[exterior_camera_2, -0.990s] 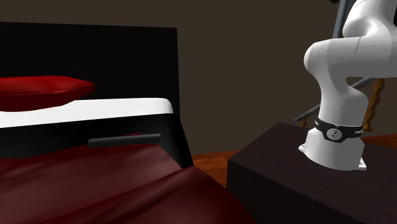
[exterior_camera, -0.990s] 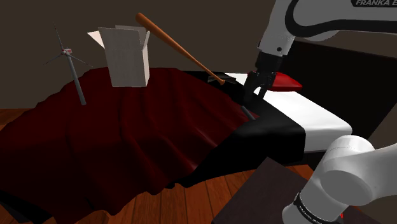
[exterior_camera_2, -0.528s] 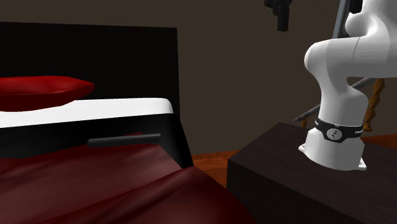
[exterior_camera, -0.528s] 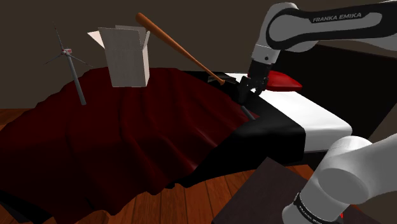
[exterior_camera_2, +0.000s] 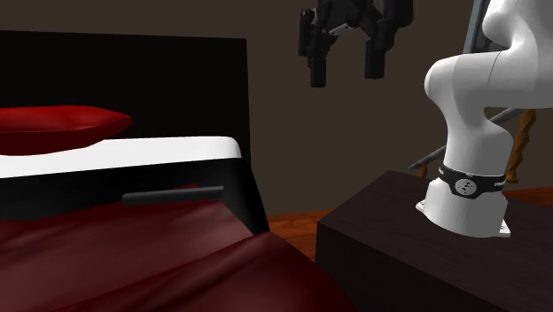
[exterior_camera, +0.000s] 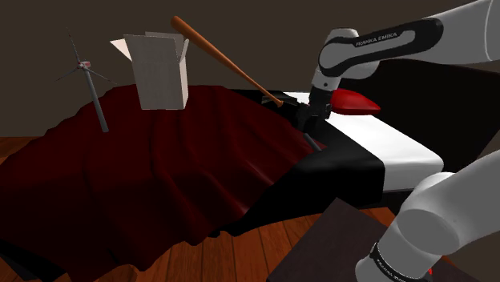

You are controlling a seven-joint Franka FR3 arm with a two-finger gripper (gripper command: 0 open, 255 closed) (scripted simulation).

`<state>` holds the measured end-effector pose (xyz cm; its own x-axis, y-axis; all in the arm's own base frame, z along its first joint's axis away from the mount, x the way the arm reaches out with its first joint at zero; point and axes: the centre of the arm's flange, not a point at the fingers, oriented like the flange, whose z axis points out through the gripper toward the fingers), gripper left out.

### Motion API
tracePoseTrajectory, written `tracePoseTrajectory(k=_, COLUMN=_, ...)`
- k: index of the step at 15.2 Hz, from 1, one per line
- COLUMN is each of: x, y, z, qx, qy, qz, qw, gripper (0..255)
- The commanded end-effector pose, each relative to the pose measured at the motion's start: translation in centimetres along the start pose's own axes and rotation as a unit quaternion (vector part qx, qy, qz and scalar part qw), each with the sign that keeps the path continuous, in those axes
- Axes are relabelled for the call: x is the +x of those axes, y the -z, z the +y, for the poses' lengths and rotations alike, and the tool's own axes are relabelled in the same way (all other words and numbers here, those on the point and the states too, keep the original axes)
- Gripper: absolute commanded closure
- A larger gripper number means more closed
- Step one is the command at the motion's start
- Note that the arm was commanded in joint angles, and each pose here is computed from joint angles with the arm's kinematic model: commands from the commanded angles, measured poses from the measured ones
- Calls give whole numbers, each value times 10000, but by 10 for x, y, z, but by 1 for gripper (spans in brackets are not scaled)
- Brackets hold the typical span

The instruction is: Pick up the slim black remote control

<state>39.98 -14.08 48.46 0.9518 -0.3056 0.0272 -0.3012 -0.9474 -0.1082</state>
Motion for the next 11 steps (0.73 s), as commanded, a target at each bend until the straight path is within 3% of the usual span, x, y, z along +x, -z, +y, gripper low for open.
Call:
tracePoseTrajectory(k=1, x=14, y=-11, z=17, qx=-14, qy=-144, qz=3, qw=9999, gripper=0)
tracePoseTrajectory(k=11, x=85, y=-68, z=110, qx=-68, qy=-847, qz=0, qw=9964, gripper=0)
